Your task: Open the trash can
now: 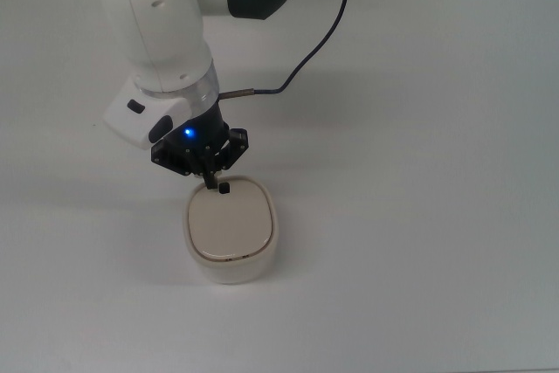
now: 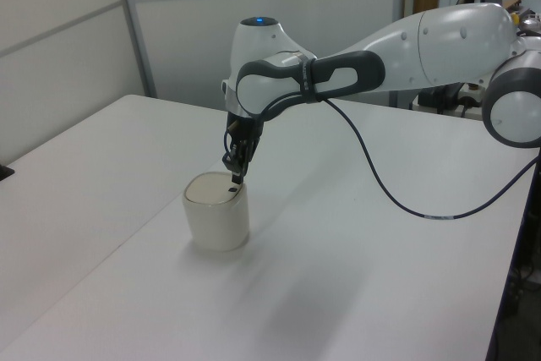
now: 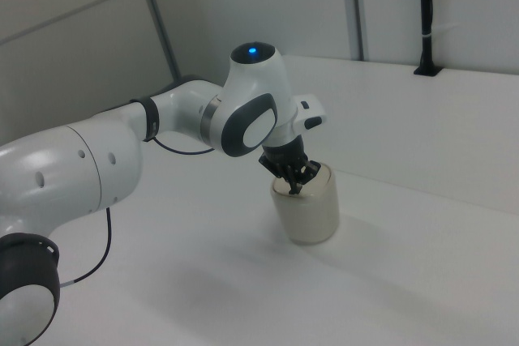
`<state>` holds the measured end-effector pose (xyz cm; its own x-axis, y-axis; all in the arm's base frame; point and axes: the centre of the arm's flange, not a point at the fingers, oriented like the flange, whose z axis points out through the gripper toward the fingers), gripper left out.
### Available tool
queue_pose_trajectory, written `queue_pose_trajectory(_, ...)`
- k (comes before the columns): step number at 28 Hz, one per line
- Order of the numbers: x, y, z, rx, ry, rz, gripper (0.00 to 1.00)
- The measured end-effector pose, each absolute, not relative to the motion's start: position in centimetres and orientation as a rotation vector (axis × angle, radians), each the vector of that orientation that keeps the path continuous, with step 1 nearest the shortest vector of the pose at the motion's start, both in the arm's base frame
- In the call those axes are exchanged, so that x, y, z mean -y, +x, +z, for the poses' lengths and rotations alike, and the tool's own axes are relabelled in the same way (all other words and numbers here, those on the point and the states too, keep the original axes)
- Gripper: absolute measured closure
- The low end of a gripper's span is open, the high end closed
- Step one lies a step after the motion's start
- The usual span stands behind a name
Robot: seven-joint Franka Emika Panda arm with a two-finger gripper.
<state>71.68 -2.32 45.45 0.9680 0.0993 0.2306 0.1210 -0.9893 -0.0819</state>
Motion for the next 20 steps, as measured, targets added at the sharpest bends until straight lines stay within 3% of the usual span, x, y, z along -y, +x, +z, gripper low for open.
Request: queue_pose_trajectory(20, -0.2, 72.5, 44.0, 0.238, -3.032, -0.371, 0.99)
